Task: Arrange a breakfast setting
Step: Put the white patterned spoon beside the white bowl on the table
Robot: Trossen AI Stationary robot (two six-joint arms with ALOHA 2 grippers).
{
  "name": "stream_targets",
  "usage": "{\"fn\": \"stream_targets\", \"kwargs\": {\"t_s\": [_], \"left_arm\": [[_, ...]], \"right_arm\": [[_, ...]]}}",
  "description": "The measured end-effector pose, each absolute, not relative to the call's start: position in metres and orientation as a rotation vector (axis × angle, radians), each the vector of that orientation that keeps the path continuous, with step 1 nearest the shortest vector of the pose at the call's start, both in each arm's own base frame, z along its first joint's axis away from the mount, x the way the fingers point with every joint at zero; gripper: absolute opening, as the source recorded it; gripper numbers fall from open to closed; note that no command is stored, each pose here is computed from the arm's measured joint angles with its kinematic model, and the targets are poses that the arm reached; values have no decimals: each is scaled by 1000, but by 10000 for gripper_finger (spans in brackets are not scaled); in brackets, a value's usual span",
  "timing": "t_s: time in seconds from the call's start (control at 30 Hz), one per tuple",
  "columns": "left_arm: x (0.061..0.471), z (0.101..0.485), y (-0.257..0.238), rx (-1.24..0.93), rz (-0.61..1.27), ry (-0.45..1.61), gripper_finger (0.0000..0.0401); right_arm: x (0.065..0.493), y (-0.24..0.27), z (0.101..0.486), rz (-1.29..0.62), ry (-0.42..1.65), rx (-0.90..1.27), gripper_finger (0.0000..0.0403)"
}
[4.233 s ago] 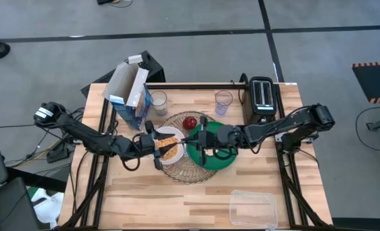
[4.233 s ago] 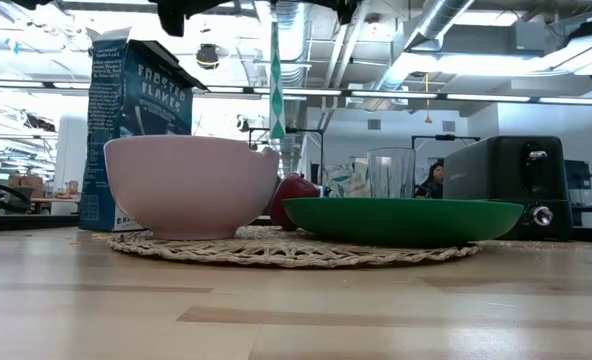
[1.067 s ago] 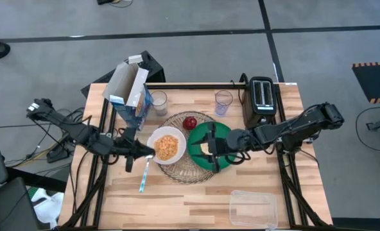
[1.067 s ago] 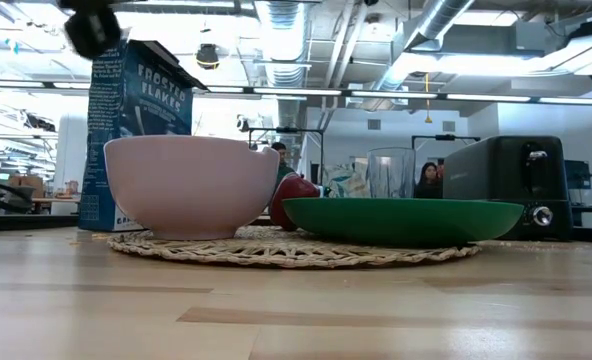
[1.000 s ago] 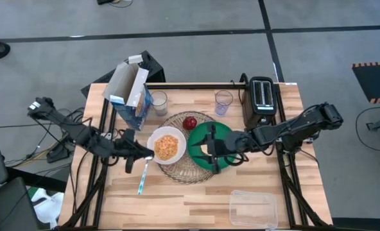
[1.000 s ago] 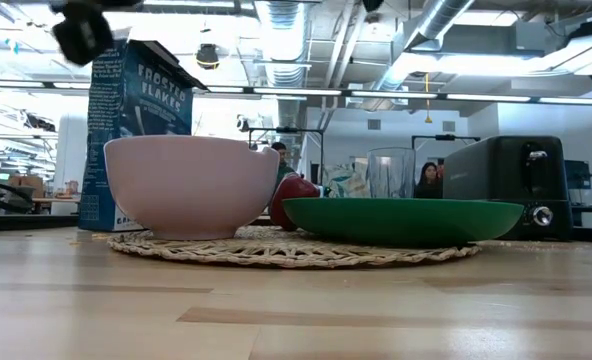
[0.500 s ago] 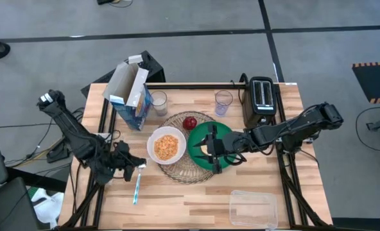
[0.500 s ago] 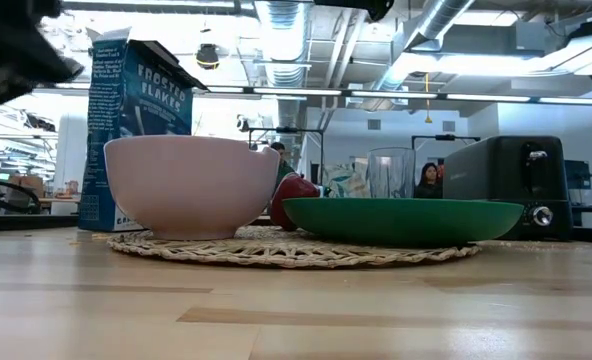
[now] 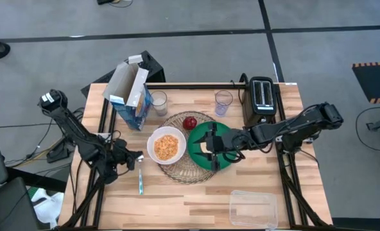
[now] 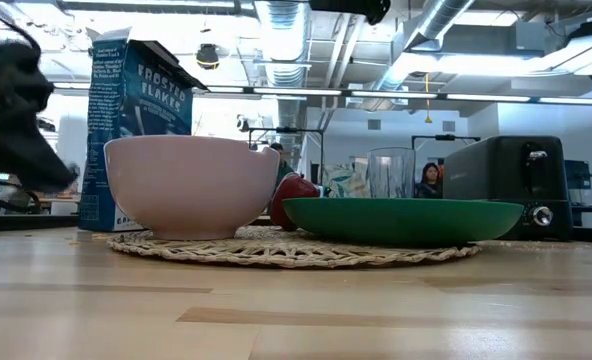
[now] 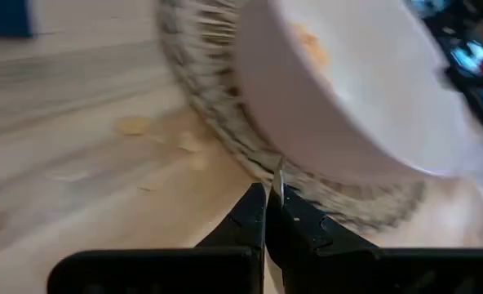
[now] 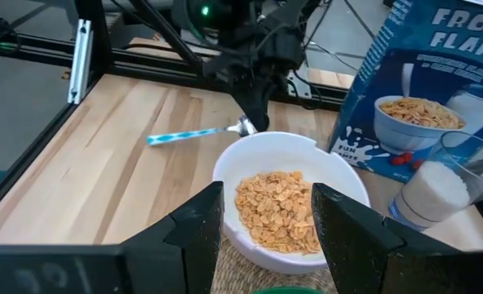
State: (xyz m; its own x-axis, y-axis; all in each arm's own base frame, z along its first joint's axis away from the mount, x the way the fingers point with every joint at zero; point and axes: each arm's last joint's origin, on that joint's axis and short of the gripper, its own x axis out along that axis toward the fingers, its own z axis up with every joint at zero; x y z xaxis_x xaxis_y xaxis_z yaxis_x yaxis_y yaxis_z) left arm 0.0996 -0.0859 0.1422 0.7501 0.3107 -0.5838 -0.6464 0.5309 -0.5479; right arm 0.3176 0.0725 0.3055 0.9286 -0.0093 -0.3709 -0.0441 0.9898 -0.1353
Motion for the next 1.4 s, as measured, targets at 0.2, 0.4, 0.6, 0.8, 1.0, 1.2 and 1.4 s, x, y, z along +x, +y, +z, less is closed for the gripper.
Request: {"fn": "stream_targets", "kwargs": {"t_s": [0.2,0.4,0.6,0.8,1.0,1.2,1.4], "left_arm": [[98,128,-72,-819,676,446,0],[101,120,-61,-765,744,474,0],[109,117,-50,-680,762,546,0],[117,118,-39,-573,780,583,0],[125,119,-32,-493,752,608,0],[128,121,-27,-461,785,577,0],[125,114,-20,-536,860,531,0]], "right_arm": [[319,68,306,5,373,-139,214],[319,67,306,0,373,-140,214],[319,66,306,-1,371,-140,214],[322,67,304,0,373,-147,214],[330,67,296,-4,387,-149,214],[334,65,288,-12,413,-146,214],[333,65,287,-13,424,-142,214]]}}
